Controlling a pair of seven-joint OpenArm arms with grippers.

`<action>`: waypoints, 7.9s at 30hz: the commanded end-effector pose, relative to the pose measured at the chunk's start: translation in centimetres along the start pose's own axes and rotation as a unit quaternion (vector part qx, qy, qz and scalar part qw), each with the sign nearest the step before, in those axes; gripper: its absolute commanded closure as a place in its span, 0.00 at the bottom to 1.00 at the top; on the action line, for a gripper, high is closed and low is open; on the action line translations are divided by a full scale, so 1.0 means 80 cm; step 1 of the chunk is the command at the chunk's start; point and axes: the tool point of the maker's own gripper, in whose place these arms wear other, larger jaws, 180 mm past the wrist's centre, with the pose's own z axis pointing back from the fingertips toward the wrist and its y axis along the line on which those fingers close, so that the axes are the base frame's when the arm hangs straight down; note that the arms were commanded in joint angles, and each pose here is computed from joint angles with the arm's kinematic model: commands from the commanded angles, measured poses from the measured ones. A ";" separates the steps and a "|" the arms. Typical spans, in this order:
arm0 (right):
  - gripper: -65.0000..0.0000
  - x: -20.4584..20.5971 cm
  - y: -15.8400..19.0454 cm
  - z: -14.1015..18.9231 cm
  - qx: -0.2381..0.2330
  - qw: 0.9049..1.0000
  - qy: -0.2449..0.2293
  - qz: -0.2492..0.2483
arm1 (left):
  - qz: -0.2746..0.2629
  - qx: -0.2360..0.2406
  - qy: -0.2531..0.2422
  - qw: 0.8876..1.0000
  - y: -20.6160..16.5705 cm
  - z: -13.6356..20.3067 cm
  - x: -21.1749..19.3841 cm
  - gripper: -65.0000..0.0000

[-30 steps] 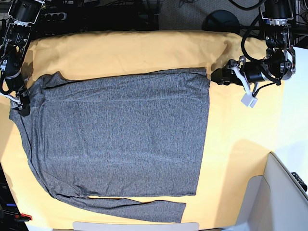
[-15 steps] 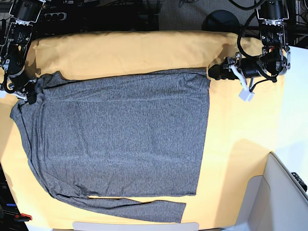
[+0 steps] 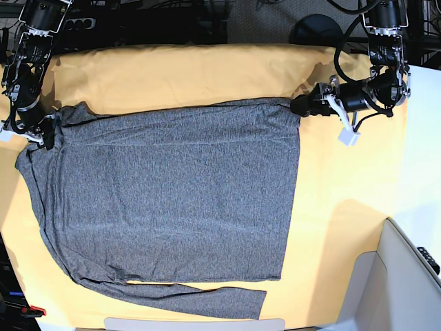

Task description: Fold the T-shirt properly

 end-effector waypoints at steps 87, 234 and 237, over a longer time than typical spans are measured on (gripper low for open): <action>1.00 -0.028 -0.014 -0.001 -0.022 0.999 0.040 -0.008 | 0.034 0.009 -0.013 0.999 0.019 0.002 -0.001 0.48; 1.00 0.086 0.140 -0.079 -0.040 0.988 0.102 0.108 | -0.012 -0.006 -0.067 0.998 -0.013 0.016 0.239 1.00; 1.00 0.077 0.130 -0.090 -0.064 0.986 0.092 0.125 | -0.003 -0.001 -0.077 0.997 -0.007 0.000 0.245 1.00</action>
